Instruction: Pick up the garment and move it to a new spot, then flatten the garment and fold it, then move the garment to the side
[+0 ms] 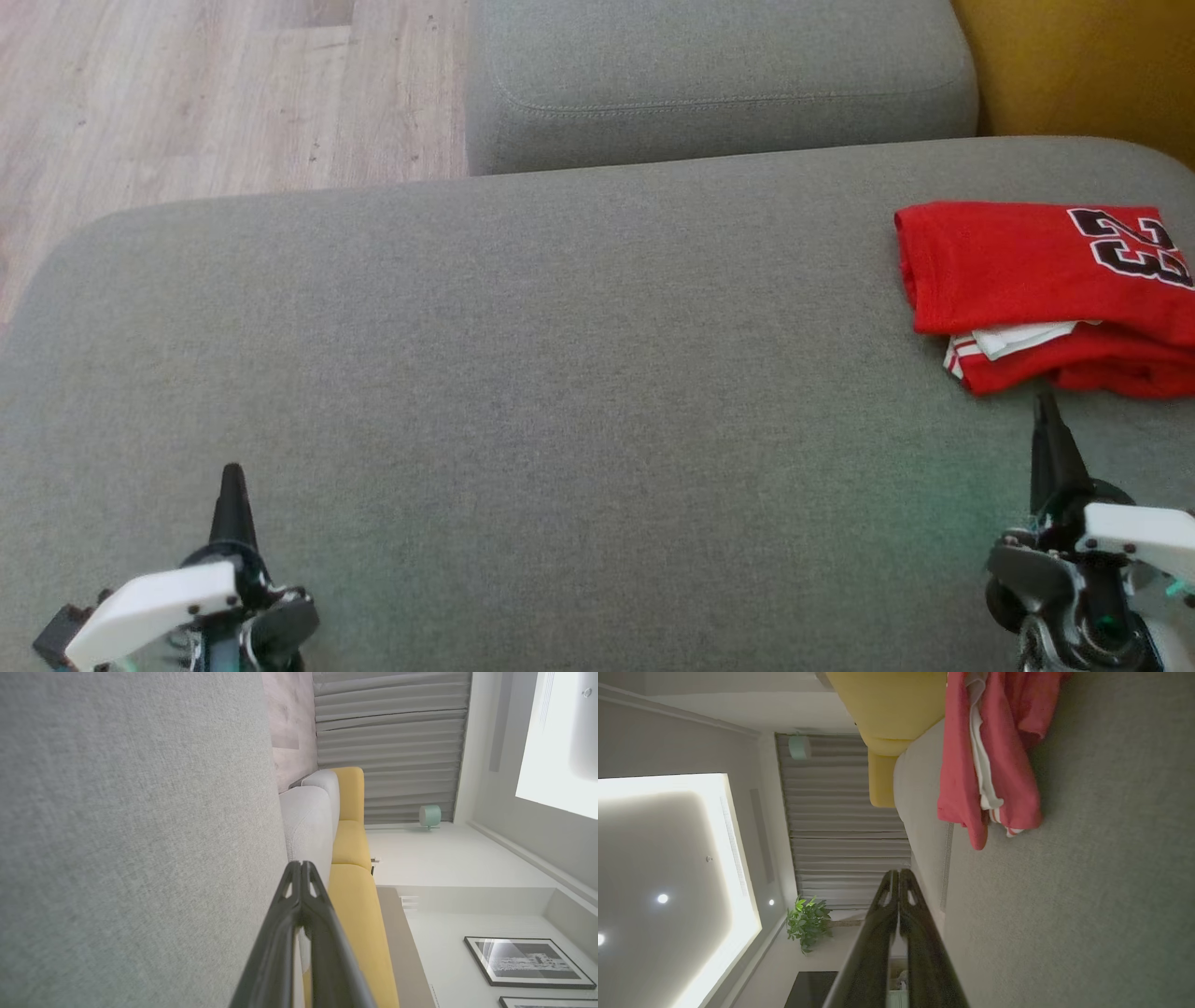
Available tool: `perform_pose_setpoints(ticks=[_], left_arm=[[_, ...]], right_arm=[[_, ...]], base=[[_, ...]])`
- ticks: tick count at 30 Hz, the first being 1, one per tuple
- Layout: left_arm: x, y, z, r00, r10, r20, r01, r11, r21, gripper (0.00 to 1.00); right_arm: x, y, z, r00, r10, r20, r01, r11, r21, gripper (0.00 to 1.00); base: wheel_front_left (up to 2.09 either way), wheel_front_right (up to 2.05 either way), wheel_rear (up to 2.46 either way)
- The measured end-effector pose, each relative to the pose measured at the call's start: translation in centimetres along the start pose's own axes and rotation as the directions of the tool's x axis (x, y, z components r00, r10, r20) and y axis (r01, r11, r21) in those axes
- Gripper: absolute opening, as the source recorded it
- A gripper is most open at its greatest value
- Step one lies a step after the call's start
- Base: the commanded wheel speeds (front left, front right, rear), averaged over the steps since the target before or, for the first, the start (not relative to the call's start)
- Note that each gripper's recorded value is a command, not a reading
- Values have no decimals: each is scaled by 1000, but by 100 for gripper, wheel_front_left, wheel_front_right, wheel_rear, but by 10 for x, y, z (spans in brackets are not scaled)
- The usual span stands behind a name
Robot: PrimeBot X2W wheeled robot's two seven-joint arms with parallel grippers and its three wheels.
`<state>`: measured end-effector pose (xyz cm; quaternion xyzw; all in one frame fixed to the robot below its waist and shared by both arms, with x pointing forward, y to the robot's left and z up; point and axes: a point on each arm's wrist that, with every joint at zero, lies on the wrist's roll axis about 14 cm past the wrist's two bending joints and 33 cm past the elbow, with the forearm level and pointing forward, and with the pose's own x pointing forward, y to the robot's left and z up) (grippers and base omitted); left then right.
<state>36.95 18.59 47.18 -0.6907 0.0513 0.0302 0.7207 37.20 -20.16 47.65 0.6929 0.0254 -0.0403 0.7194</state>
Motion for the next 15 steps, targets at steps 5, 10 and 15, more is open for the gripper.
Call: perform_pose_setpoints(ticks=[5, 10, 15], left_arm=[[3, -4, 2, 1000, -19, -1, 19, 999, -47, 0], [4, -6, 1, 1000, -23, -1, 23, 999, -49, 0], [4, -6, 2, 1000, -23, 0, 23, 999, -50, 0]], right_arm=[[1, 2, 4, 1000, 6, 9, -7, 999, 48, 0], [1, 2, 4, 1000, 6, 5, -6, 999, 49, 0], [1, 1, 4, 1000, 6, 7, -6, 999, 50, 0]], base=[[0, 0, 0], [0, 0, 0], [0, 0, 0]])
